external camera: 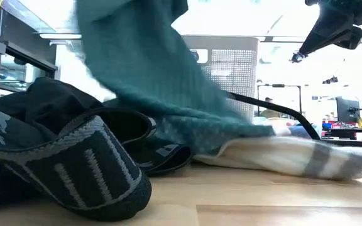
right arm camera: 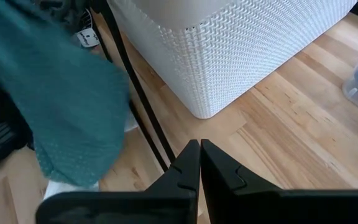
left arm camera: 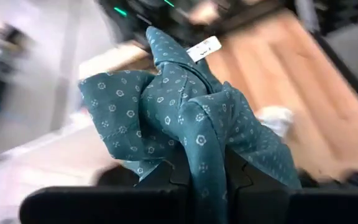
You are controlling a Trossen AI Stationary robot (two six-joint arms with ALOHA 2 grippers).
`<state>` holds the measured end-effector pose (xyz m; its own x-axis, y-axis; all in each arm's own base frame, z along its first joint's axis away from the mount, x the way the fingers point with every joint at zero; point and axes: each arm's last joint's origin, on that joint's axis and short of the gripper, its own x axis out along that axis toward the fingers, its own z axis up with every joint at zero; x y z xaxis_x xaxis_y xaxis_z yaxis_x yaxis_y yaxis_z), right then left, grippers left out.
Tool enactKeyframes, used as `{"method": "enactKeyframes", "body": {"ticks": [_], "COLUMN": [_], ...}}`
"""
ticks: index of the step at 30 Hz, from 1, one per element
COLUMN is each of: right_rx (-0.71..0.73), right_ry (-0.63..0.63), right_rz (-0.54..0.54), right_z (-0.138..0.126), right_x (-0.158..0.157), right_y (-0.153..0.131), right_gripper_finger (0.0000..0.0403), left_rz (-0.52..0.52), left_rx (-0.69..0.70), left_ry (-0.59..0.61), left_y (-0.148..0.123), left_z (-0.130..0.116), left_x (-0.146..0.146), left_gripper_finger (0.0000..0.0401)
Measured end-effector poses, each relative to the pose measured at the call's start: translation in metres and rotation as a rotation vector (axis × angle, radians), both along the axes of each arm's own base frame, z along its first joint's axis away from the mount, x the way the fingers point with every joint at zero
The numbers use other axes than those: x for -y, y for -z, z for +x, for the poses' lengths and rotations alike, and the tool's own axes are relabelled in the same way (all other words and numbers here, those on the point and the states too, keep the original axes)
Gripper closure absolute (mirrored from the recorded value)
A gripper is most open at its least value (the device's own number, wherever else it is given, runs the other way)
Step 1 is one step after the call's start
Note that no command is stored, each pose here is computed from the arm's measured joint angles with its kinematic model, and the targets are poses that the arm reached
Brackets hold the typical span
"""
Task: Pick & Place Cloths
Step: Put the blue green polo shirt into the white laundry basket
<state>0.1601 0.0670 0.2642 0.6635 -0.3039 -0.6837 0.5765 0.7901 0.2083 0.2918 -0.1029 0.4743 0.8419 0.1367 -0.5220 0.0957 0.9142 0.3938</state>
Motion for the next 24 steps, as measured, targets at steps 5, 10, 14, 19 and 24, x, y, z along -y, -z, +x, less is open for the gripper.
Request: {"method": "enactKeyframes", "body": {"ticks": [5,10,14,19,24], "right_rx": [0.001,0.001,0.001,0.003,0.003], "right_ry": [0.001,0.001,0.0,0.0,0.0], "right_rz": [-0.006,-0.007,-0.011,-0.011,-0.011], "right_z": [0.0,0.0,0.0,0.0,0.0], "right_x": [0.0,0.0,0.0,0.0,0.0], "right_y": [0.0,0.0,0.0,0.0,0.0], "right_gripper_finger": [0.0398,0.0398,0.0398,0.0398,0.0398], "left_rz": [0.136,0.241,0.334,0.484,0.549], "left_rx": [0.167,0.344,0.461,0.545,0.583], "left_ry": [-0.122,-0.206,-0.258,-0.373,-0.458], "left_y": [-0.039,-0.076,-0.097,-0.116,-0.122], "left_z": [-0.015,-0.027,-0.031,-0.028,-0.018], "left_x": [-0.011,-0.019,-0.022,-0.036,-0.064], "left_gripper_finger": [0.038,0.038,0.038,0.038,0.038]}}
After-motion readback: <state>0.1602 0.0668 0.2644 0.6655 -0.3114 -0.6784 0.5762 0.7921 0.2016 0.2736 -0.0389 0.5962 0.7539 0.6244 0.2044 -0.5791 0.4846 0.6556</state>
